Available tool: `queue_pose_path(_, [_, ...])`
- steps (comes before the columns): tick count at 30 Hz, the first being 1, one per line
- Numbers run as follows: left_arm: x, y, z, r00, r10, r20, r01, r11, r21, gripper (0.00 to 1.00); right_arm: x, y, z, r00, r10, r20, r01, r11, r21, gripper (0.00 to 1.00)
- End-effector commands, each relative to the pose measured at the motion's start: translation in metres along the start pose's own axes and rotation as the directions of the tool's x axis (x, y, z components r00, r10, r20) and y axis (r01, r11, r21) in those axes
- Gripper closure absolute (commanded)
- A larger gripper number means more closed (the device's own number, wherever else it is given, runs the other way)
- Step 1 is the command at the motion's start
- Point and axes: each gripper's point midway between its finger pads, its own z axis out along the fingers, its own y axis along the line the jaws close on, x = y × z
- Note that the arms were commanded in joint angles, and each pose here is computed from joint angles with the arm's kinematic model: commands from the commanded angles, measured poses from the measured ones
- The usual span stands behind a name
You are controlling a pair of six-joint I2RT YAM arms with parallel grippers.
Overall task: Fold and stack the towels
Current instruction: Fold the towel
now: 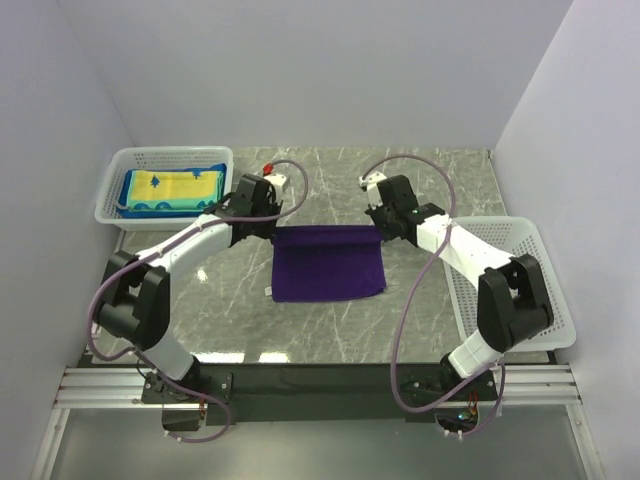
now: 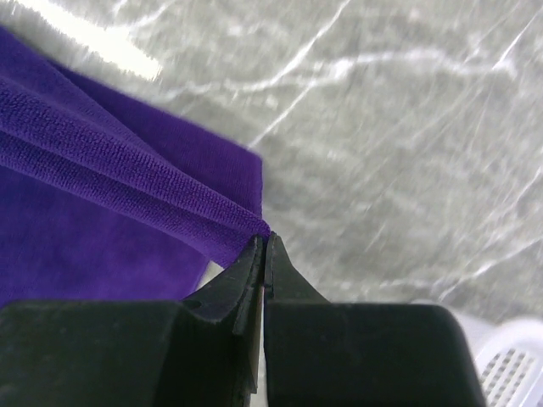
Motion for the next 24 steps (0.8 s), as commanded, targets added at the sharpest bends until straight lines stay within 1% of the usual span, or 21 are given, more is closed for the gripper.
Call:
queue_pose_path(1, [0.011,0.013,-0.021,0.999,-0.054,0.000,0.054,0.992,-0.117,0.99,0.016,-0.007,-0.019,0.999,0.030,-0.030,-0.028,0.997,0.075,1.00])
queue_pose_path(8, [0.043,0.002,-0.036,0.986,-0.161,-0.048,0.152,0.977,-0.147,0.99,0.041,0.018,-0.035,0.994,0.069,-0.088,-0.067,0.997,0.031,1.00])
queue_pose_path(12, [0.058,-0.004,-0.045,0.972,-0.223,-0.078,0.210,0.966,-0.151,0.99,0.064,0.022,-0.042,0.981,0.087,-0.171,-0.079,0.995,0.055,1.00])
queue_pose_path(18, [0.083,-0.019,-0.049,0.952,-0.282,-0.118,0.269,0.956,-0.119,0.99,0.084,0.028,-0.043,0.971,0.076,-0.226,-0.065,0.996,0.055,1.00])
queue_pose_path(24, [0.104,-0.021,-0.044,0.937,-0.307,-0.163,0.281,0.945,-0.165,0.99,0.096,0.032,-0.036,0.959,0.056,-0.276,-0.038,0.997,0.069,1.00])
